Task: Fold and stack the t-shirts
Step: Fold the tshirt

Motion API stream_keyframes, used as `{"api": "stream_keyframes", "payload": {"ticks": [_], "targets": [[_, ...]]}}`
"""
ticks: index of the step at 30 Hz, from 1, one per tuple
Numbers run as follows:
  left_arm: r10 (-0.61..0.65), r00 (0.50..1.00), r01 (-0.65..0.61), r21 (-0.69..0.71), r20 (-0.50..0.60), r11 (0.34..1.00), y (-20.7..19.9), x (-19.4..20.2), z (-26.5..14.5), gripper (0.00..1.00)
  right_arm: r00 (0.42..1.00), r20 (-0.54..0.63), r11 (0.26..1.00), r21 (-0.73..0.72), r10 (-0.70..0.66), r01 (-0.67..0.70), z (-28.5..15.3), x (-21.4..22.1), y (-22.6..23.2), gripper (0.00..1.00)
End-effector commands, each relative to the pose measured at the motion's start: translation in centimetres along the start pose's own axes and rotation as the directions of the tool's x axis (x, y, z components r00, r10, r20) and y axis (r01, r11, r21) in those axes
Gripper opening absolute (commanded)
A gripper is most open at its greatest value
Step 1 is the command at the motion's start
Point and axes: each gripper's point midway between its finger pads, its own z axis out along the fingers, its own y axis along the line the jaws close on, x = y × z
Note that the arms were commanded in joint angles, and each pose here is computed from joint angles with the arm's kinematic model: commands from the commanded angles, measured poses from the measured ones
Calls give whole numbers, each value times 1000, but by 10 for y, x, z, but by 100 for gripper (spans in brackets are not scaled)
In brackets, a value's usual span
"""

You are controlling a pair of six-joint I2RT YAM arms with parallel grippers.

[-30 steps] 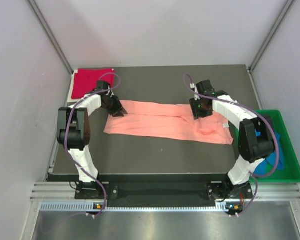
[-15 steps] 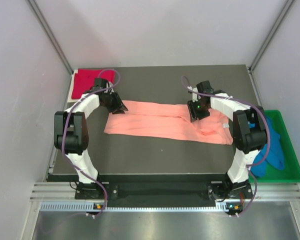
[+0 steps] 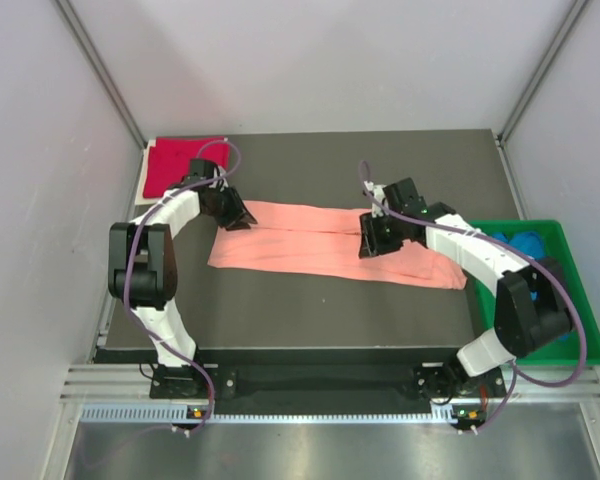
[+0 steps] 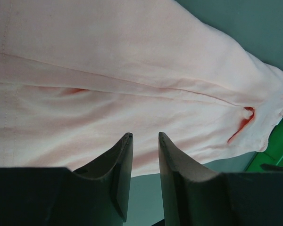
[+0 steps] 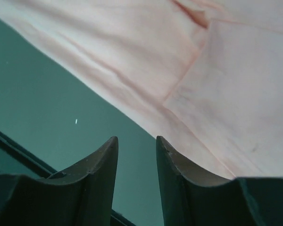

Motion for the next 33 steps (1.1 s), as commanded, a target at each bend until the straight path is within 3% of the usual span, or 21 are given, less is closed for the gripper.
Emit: {"api": "stream_keyframes", "payload": {"ticks": [1,4,11,15,20,26,33], "targets": [[41,999,-42,52,24,998,-20,4,-5,34,986,133,980,157,100,-121,-30,-24,-22,38],[74,997,-74,79,4,994,-34,18,-2,34,958,222,938,255,181,-236,-49,-35,-47,38],[93,996,-92,121,-7,988,-50,38,5,34,855,339,736,441,393,-513,-74,-13,-150,37],[72,997,-69,82,-31,994,-37,44,16,33,794,344,660,443,501,-607,-70,9,-172,32],[60,997,-58,26,-46,998,-19,52,22,33,684,388,480,504,618,-718,-74,54,-189,30],[59,997,-57,39,-49,998,-20,56,19,33,614,410,449,432,675,-782,-62,72,-179,31],[60,997,-58,42,-47,997,-20,56,20,33,585,411,437,403,699,-804,-51,76,-177,30]]}}
